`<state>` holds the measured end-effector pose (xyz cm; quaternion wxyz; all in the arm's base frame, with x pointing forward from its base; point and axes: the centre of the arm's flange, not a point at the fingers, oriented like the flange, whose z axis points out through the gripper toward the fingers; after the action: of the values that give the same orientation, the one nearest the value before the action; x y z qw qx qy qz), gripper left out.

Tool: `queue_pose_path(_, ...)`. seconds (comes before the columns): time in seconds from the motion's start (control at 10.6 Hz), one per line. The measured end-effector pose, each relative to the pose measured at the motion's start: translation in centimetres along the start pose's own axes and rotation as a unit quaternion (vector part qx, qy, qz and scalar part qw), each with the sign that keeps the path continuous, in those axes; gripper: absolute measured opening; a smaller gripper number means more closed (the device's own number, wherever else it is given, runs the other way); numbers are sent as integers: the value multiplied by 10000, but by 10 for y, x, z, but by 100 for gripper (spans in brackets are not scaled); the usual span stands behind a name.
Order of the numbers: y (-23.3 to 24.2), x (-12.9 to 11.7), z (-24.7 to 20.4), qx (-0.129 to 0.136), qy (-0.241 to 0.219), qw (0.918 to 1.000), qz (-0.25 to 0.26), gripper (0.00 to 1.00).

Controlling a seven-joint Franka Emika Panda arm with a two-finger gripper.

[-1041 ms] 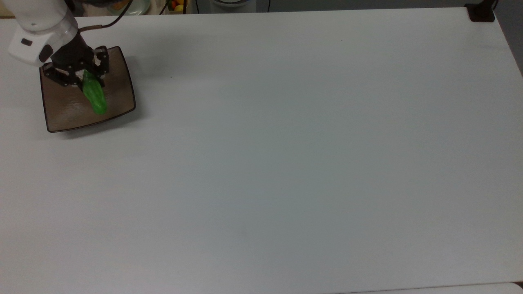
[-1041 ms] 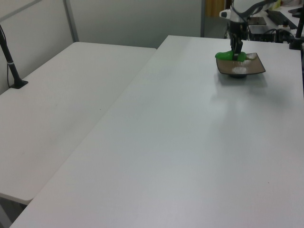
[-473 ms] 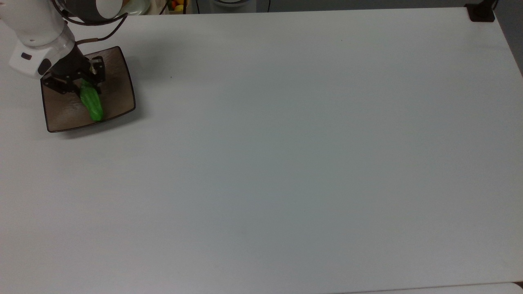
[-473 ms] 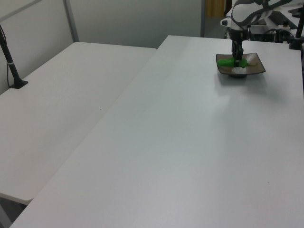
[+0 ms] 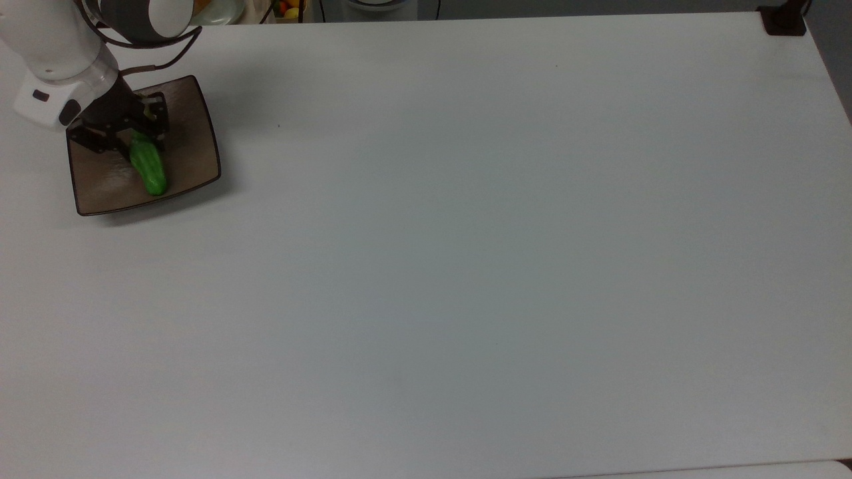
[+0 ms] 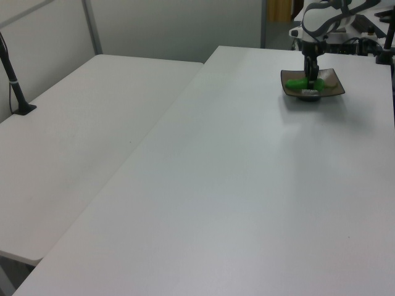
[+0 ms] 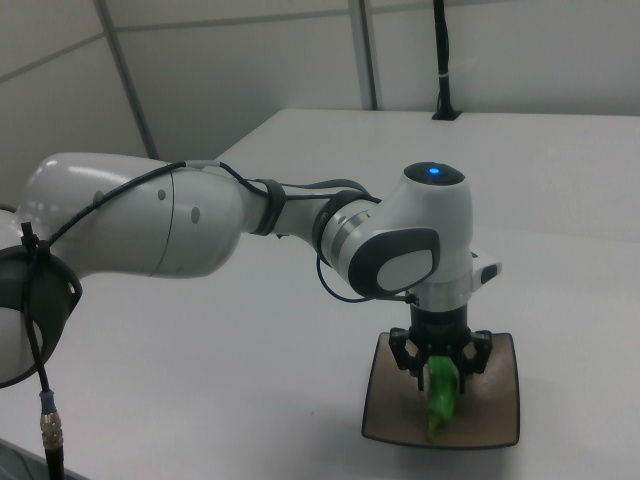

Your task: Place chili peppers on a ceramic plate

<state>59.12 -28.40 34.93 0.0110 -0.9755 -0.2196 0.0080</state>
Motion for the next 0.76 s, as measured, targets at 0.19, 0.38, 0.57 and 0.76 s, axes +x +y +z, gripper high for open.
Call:
queue_pose_path(0.19,0,0,0,0,0,10000,2,81)
queue_pose_path(0.38,0,0,-1,-7,8,10000,6,100)
queue_pose_path(0.57,-1,2,-13,-59,83,9996,247,100)
queue_pose_path(0.76,-14,12,-49,-128,227,9967,766,100)
